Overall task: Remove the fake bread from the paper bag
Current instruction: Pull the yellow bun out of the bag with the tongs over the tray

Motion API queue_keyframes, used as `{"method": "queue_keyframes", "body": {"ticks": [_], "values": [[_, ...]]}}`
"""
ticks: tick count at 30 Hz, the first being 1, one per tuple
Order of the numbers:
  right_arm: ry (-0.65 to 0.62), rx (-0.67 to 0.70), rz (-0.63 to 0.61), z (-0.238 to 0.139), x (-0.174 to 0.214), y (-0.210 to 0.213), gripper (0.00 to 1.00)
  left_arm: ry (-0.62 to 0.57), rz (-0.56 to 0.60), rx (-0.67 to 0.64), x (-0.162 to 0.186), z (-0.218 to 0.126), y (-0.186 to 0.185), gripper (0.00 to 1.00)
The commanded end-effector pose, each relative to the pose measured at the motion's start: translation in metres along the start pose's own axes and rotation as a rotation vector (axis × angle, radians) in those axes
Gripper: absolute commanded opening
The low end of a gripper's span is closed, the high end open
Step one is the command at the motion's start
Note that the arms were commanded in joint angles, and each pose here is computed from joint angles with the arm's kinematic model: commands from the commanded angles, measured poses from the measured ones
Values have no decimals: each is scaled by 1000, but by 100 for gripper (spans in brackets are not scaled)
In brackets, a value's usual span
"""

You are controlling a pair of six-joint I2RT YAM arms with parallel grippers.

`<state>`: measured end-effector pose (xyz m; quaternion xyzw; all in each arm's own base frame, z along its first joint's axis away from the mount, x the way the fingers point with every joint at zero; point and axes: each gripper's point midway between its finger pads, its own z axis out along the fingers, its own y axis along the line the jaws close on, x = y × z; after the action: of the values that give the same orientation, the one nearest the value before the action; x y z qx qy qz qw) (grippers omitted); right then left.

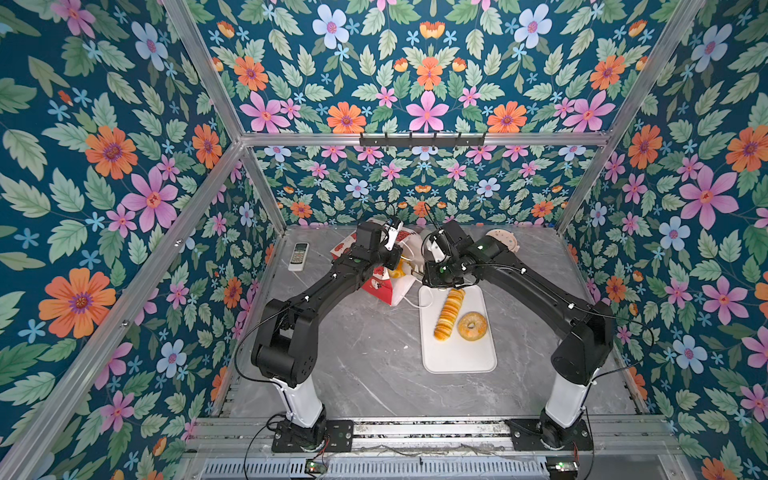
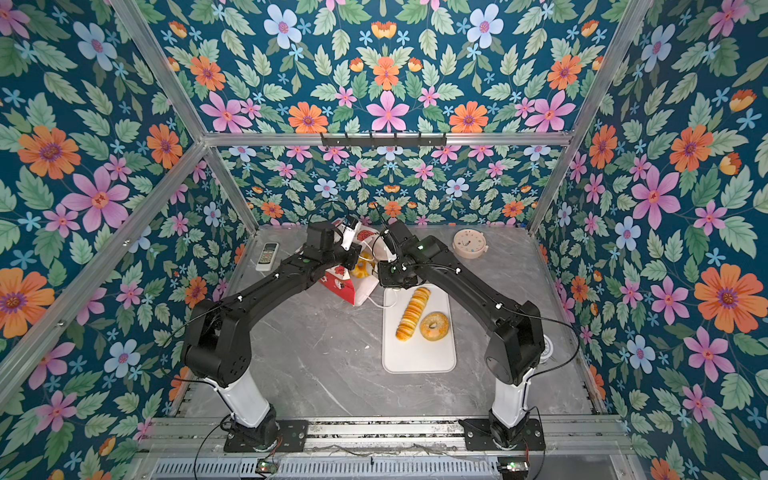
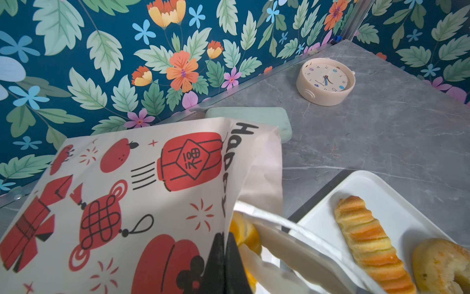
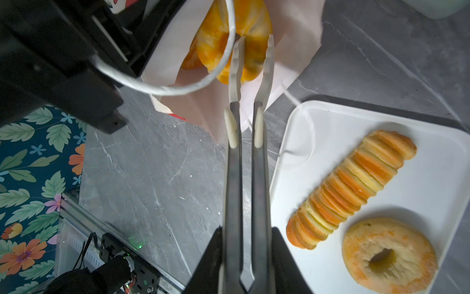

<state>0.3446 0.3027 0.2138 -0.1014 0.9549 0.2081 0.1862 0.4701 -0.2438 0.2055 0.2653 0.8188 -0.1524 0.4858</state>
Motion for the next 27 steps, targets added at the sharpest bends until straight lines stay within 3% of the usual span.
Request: {"method": "queue_keyframes", "body": {"ticks": [1,27], "values": [[-1,1,-3,-8,0,1,16,-33,-1,-2,-7,1,1,0],[58,98,-20,-62,33,-22,14,-14,15,-42,0,5,8,0]]}}
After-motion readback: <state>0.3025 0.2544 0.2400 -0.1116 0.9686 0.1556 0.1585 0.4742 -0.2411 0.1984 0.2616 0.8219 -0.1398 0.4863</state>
